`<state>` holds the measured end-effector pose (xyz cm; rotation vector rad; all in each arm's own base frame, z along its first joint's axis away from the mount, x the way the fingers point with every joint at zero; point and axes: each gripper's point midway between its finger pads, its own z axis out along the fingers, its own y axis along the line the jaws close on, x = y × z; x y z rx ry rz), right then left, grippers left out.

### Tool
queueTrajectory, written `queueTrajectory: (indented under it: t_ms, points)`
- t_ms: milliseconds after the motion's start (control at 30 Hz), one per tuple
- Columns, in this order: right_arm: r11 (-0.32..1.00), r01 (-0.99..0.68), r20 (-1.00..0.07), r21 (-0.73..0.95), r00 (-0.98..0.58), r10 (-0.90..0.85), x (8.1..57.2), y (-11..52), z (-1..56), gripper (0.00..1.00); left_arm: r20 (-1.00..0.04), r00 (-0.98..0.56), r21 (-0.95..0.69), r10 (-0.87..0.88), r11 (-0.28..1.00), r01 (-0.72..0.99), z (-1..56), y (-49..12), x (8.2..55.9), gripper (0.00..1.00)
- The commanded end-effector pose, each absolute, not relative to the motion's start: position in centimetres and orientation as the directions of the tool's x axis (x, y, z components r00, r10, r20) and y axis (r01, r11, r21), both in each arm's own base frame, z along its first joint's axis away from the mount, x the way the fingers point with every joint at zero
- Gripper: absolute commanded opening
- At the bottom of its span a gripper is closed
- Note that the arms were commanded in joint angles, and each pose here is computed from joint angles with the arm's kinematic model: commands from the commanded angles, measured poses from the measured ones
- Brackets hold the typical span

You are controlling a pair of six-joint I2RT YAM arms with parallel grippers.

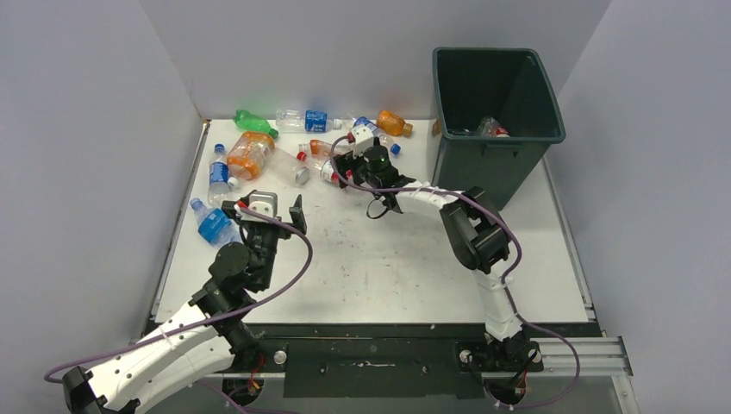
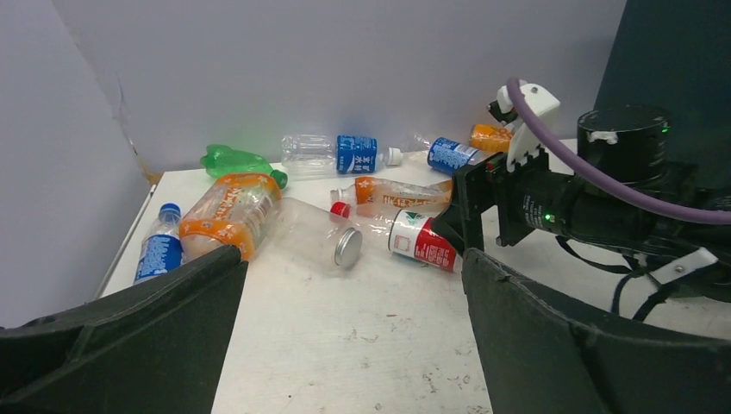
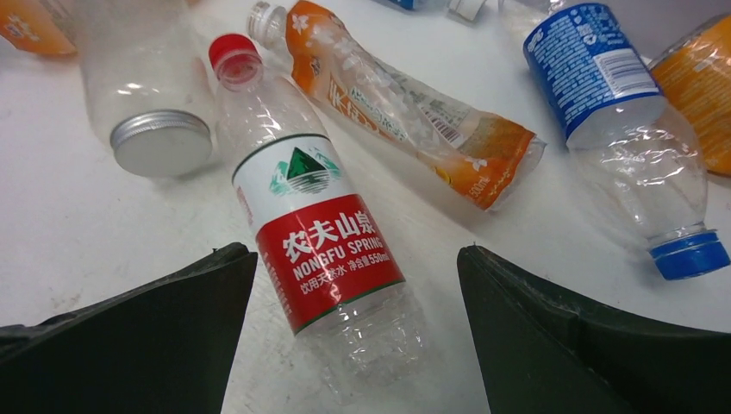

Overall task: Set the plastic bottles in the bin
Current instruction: Place the plastic bottle in the trash bin, then pick up the plastic bottle at the center of the board.

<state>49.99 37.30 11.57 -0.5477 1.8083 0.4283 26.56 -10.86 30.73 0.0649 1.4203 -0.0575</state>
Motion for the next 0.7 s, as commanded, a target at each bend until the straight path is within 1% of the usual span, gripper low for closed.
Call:
queueTrajectory:
  t_ms: [0, 100, 267, 433, 533, 567, 600, 667]
  points:
    - [0.757, -0.653, -0.949, 0.042, -0.263, -0.174, 49.6, 39.3, 10.3, 0.90, -0.983, 0.176, -0.030, -0.052, 0.992, 0.124, 31.9, -11.5, 26.3, 0.96]
    - [0.733, -0.676, -0.945, 0.067, -0.278, -0.170, 49.1, 40.4, 9.6, 0.90, -0.983, 0.176, -0.034, -0.059, 0.990, 0.139, 32.0, -11.8, 26.3, 0.96]
    - [0.747, -0.660, -0.922, 0.077, -0.332, -0.198, 49.0, 40.8, 7.1, 0.91, -0.982, 0.176, -0.037, -0.063, 0.988, 0.148, 32.1, -11.9, 26.2, 0.96]
    - [0.762, -0.642, -0.911, 0.083, -0.359, -0.204, 49.0, 40.5, 5.5, 0.98, -0.980, 0.187, -0.040, -0.067, 0.989, 0.145, 32.4, -11.7, 26.1, 0.96]
    - [0.764, -0.640, -0.916, 0.079, -0.349, -0.197, 48.7, 40.4, 5.8, 0.82, -0.980, 0.188, -0.038, -0.065, 0.989, 0.144, 32.4, -11.6, 26.1, 0.96]
    - [0.763, -0.642, -0.918, 0.077, -0.345, -0.197, 48.4, 40.4, 5.9, 0.75, -0.980, 0.188, -0.038, -0.066, 0.989, 0.145, 32.4, -11.6, 26.1, 0.96]
    - [0.759, -0.647, -0.920, 0.072, -0.337, -0.199, 48.1, 40.5, 6.0, 0.65, -0.980, 0.188, -0.038, -0.065, 0.989, 0.145, 32.4, -11.6, 26.1, 0.96]
    - [0.748, -0.661, -0.932, 0.053, -0.302, -0.200, 47.4, 40.5, 6.8, 0.54, -0.980, 0.189, -0.033, -0.061, 0.988, 0.148, 32.4, -11.7, 26.0, 0.96]
